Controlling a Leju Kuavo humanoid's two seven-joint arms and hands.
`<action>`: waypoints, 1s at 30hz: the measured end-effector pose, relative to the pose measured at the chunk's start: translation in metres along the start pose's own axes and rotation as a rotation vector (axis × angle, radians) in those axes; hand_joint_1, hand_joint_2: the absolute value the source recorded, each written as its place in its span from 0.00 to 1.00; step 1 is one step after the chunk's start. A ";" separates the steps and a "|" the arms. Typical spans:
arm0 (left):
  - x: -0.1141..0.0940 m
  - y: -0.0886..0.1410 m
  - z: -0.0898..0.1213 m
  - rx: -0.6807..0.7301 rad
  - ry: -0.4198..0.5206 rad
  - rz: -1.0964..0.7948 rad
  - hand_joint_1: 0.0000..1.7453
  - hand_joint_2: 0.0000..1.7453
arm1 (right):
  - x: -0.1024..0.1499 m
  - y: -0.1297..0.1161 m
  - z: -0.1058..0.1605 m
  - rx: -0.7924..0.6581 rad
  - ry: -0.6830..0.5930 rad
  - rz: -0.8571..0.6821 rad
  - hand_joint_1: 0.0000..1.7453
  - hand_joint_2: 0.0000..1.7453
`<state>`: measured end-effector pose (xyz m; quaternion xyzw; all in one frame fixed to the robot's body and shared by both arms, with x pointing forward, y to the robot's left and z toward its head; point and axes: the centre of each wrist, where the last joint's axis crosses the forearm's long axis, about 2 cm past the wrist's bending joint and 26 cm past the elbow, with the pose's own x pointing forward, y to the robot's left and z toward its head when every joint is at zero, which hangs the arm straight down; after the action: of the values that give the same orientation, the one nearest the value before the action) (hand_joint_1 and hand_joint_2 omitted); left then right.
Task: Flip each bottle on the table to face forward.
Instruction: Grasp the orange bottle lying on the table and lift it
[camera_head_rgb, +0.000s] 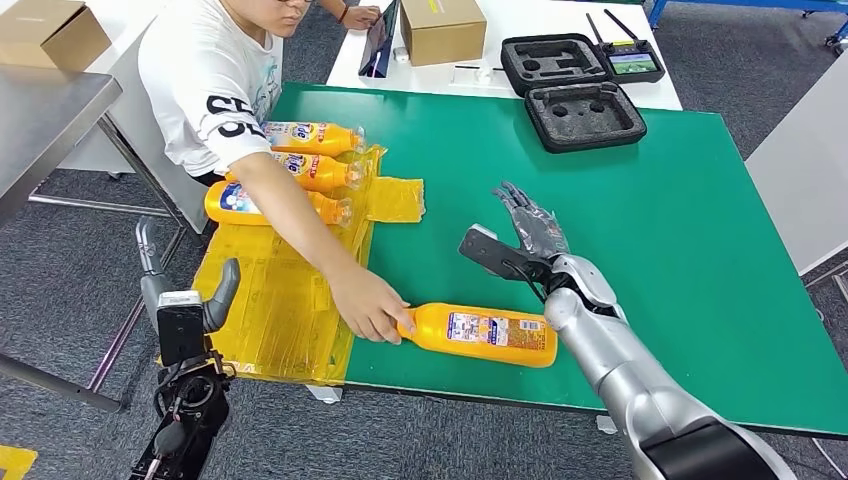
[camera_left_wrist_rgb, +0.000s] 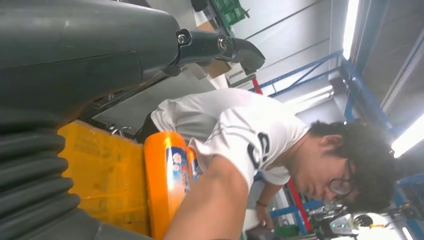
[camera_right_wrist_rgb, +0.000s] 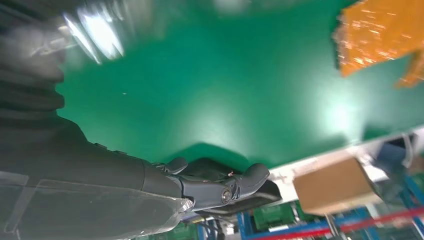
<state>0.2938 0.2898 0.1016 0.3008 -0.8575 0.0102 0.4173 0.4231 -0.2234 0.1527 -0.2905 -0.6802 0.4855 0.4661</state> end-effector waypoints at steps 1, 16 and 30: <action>-0.001 -0.001 0.001 -0.006 0.003 0.000 0.00 1.00 | -0.001 0.000 -0.001 0.013 0.009 0.009 0.00 1.00; -0.009 0.001 0.010 -0.045 0.035 -0.007 0.00 1.00 | 0.002 0.004 -0.010 0.139 0.016 0.009 0.00 1.00; -0.014 0.010 0.028 -0.065 0.065 -0.030 0.00 1.00 | 0.031 -0.004 -0.012 0.052 -0.261 -0.302 0.00 1.00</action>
<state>0.2750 0.2978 0.0763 0.2994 -0.8388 -0.0141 0.4545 0.4219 -0.1943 0.1682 -0.1075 -0.7581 0.4608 0.4488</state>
